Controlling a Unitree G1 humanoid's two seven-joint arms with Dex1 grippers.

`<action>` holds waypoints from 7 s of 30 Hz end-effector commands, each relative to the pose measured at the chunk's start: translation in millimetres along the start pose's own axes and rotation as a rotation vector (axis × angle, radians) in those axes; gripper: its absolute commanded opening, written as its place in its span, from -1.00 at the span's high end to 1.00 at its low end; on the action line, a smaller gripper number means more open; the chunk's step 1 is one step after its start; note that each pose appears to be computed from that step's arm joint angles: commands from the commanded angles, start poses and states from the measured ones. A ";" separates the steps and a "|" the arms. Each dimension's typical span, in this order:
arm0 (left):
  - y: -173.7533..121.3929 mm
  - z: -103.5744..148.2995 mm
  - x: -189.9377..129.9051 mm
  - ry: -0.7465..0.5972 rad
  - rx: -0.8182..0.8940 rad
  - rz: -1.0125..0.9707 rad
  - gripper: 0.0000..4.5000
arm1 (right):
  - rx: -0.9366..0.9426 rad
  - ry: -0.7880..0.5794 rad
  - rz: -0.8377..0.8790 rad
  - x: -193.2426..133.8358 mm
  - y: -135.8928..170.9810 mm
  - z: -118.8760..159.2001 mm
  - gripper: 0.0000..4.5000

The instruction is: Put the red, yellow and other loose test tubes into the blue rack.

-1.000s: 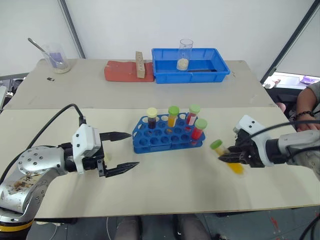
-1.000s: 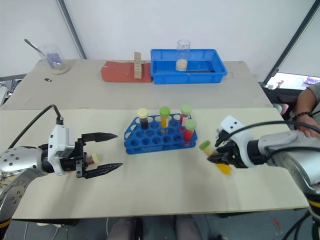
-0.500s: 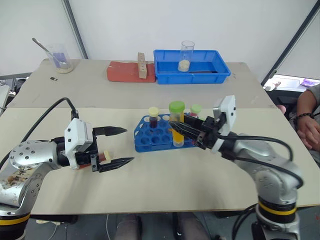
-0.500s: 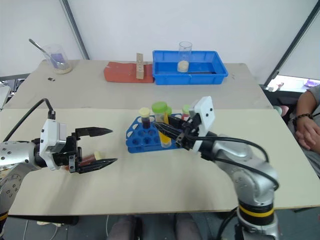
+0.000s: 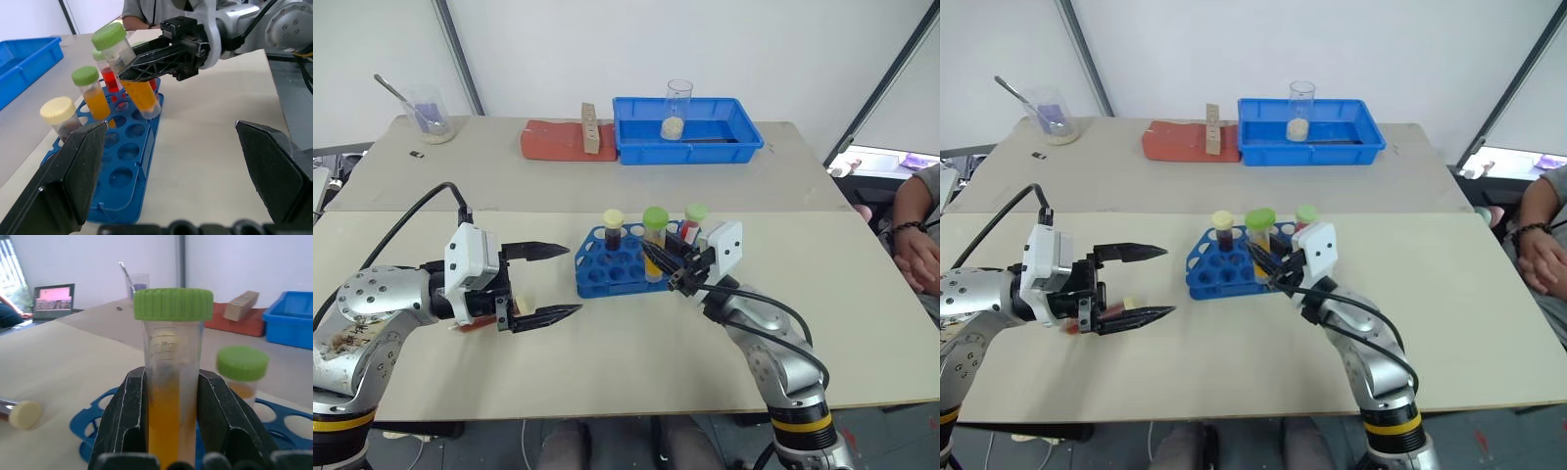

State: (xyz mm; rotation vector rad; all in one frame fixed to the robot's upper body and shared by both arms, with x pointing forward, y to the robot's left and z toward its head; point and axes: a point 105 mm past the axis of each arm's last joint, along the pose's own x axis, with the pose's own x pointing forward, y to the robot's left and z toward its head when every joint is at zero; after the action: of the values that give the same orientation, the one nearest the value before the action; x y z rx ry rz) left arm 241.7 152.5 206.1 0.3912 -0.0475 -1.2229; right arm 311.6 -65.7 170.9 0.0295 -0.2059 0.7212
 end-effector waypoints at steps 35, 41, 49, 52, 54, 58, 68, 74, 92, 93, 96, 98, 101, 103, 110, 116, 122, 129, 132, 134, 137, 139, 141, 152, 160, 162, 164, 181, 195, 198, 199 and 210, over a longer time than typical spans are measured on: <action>0.2 10.9 1.4 -0.011 0.022 -0.012 -1.00 | -0.046 -0.104 -0.149 -6.0 -11.7 -21.6 0.10; -3.7 16.4 3.1 -0.052 -0.019 -0.019 -1.00 | -0.051 -0.072 -0.099 -13.9 -5.2 -25.3 -0.82; 2.3 1.4 -5.5 0.047 -0.048 0.056 -1.00 | -0.144 0.054 0.049 -43.7 0.6 -28.0 -0.98; 4.1 -13.8 -18.4 0.159 -0.065 0.121 -1.00 | -0.177 0.136 0.160 -63.7 4.7 -27.0 -0.98; 6.4 -22.9 -33.3 0.249 -0.063 0.160 -1.00 | -0.195 0.198 0.255 -74.1 8.1 -22.5 -0.98; 18.3 -36.7 -65.8 0.454 -0.038 0.179 -1.00 | -0.242 0.317 0.475 -83.0 14.4 -1.5 -0.98; 26.2 -57.5 -77.8 0.752 -0.032 0.001 -1.00 | -0.234 0.413 0.774 -85.6 37.1 38.8 -0.98; 43.2 -74.3 -73.4 0.866 -0.013 -0.023 -1.00 | -0.200 0.372 0.796 -82.6 51.4 43.1 -0.98; 49.0 -101.6 -54.5 1.037 -0.098 -0.141 -1.00 | -0.118 0.363 0.807 -88.0 61.5 45.4 -0.98; 48.2 -102.9 -54.1 1.042 -0.096 -0.142 -1.00 | -0.117 0.362 0.807 -88.1 61.6 45.4 -0.98; 49.4 -106.5 -53.0 1.055 -0.091 -0.129 -0.88 | -0.113 0.356 0.812 -87.5 62.8 46.7 -0.99; 50.0 -107.6 -51.9 1.055 -0.095 -0.122 -0.62 | -0.110 0.353 0.813 -86.8 63.1 47.4 -1.00; 49.0 -112.0 -50.1 1.068 -0.085 -0.130 0.03 | -0.114 0.356 0.809 -85.6 62.8 47.2 -1.00; 47.7 -113.1 -49.0 1.067 -0.090 -0.136 0.45 | -0.117 0.359 0.810 -85.6 62.9 46.8 -1.00; 44.9 -114.6 -48.1 1.066 -0.089 -0.158 0.61 | -0.108 0.358 0.809 -85.7 62.5 48.9 -1.00; 49.8 -99.8 -46.3 0.991 -0.078 -0.159 0.61 | -0.107 0.363 0.794 -85.4 58.7 50.6 -1.00; 62.2 -53.8 -31.4 0.685 -0.077 -0.078 0.61 | -0.112 0.375 0.754 -88.1 51.6 52.4 -1.00; 52.8 -4.7 -0.4 0.195 -0.176 0.019 0.61 | -0.131 0.346 0.651 -87.2 40.9 54.6 -1.00; 50.3 4.5 13.7 0.048 -0.191 0.075 0.61 | -0.154 0.321 0.566 -85.4 32.1 54.3 -1.00; 45.2 6.2 25.6 -0.025 -0.197 0.099 0.61 | -0.180 0.320 0.520 -86.5 26.6 52.8 -1.00; 43.7 5.3 41.9 -0.117 -0.191 0.160 0.61 | -0.186 0.350 0.477 -89.3 20.1 49.2 -1.00; 44.3 2.0 53.3 -0.166 -0.191 0.201 0.61 | -0.151 0.375 0.476 -92.5 18.4 49.0 -1.00; 42.5 -1.8 65.1 -0.200 -0.194 0.220 0.61 | -0.154 0.380 0.470 -94.4 16.2 50.6 -1.00; 45.3 -15.0 98.4 -0.302 -0.138 0.322 0.61 | -0.155 0.401 0.503 -100.6 20.8 56.7 -1.00; 45.0 -26.2 101.2 -0.314 -0.157 0.342 0.61 | -0.153 0.407 0.488 -100.4 20.5 53.0 -1.00; 41.5 -29.7 101.7 -0.305 -0.166 0.331 0.61 | -0.154 0.408 0.487 -100.8 20.6 52.1 -1.00; 39.1 -31.6 102.0 -0.297 -0.164 0.320 0.61 | -0.155 0.408 0.486 -101.1 20.4 51.7 -1.00; 44.9 -45.1 97.4 -0.268 -0.142 0.394 0.61 | -0.148 0.393 0.480 -101.3 22.4 50.5 -1.00; 44.2 -50.8 96.3 -0.263 -0.128 0.423 0.61 | -0.149 0.378 0.469 -99.3 23.4 50.2 -1.00; 44.4 -51.5 93.7 -0.262 -0.135 0.426 0.61 | -0.150 0.374 0.465 -98.9 23.3 50.1 -1.00; 44.6 -51.6 92.9 -0.262 -0.135 0.428 0.61 | -0.151 0.372 0.463 -98.6 23.1 50.2 -1.00; 41.1 -51.3 96.6 -0.271 -0.125 0.434 0.61 | -0.159 0.350 0.441 -95.1 22.7 49.5 -1.00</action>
State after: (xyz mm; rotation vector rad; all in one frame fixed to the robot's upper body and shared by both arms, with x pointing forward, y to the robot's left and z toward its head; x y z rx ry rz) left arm 323.7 86.4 155.0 0.0781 -0.2696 -0.8609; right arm 221.7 -120.2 191.0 -0.2781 0.1307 1.1184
